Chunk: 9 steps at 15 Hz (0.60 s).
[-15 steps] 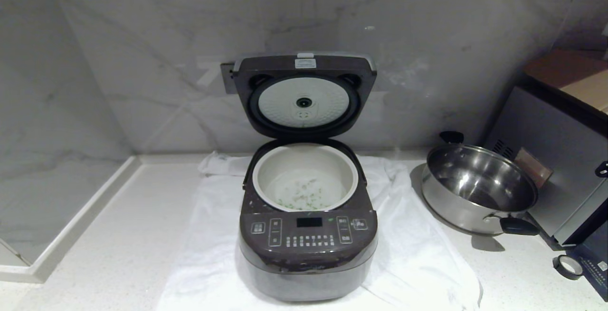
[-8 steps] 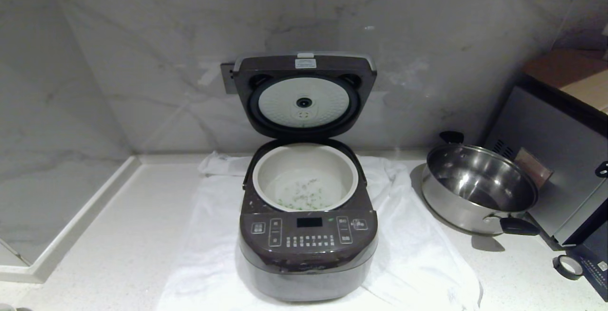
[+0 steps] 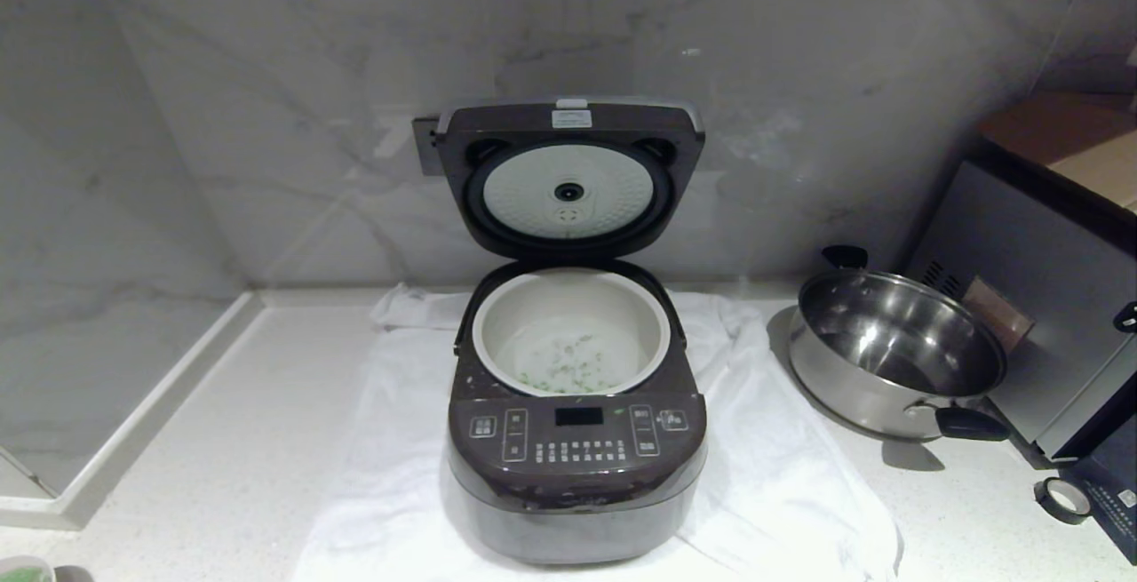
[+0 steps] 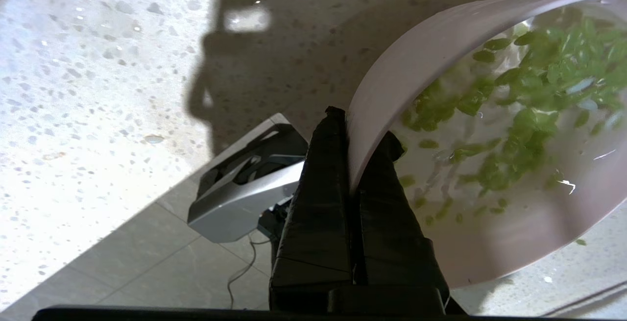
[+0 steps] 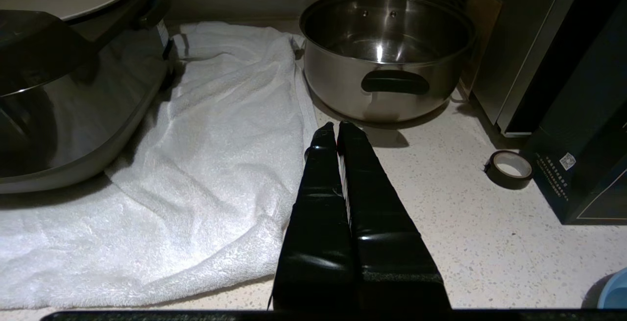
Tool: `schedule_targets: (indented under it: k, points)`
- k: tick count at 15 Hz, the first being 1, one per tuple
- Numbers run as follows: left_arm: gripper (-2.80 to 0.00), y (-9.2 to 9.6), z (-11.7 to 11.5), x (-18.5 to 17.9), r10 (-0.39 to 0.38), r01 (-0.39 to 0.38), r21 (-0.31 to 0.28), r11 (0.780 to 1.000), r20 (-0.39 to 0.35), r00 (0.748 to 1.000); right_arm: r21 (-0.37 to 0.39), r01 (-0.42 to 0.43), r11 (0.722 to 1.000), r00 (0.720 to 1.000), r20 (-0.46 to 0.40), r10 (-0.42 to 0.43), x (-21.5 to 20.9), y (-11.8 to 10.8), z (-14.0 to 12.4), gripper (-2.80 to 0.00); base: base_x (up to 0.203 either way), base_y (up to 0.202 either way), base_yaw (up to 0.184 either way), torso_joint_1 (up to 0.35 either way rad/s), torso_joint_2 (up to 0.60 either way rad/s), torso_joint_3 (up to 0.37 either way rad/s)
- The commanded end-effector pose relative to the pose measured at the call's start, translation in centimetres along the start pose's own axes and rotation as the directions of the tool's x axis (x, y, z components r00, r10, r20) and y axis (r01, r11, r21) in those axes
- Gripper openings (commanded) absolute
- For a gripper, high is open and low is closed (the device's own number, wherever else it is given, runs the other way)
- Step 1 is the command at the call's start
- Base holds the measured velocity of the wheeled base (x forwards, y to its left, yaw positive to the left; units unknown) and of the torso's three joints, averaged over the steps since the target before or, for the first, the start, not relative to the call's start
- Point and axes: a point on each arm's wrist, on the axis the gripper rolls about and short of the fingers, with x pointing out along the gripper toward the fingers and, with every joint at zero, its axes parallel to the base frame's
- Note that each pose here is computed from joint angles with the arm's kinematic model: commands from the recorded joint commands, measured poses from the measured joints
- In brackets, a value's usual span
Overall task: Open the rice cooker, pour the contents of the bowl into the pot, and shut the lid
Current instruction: Pour the water from the bowl into the rice cooker
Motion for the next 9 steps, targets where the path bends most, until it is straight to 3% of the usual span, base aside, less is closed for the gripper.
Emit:
schedule_targets:
  k: [1,6,9]
  points:
    - [-2.8,-0.6,0.1,-0.3,-0.01,0.01,0.017,1.0,0.001,1.0,0.0,0.0,1.0,1.0,-0.002,0.0,0.0,0.0,0.0,-2.8,0.0,0.0,0.0,0.0,0.0,0.0]
    - [-2.8,-3.9,0.0,-1.6,-0.033,0.031,0.07,0.997,0.03,0.999,0.0,0.0,1.0,1.0,-0.002,0.0,0.0,0.0,0.0,-2.8,0.0,0.0,0.0,0.0,0.0,0.0]
    - [-2.8,-5.5,-1.2,-1.4,-0.051,0.052,0.103,0.993,-0.009,0.999,0.002,0.0,1.0,1.0,-0.001,0.0,0.0,0.0,0.0,-2.8,0.0,0.0,0.0,0.0,0.0,0.0]
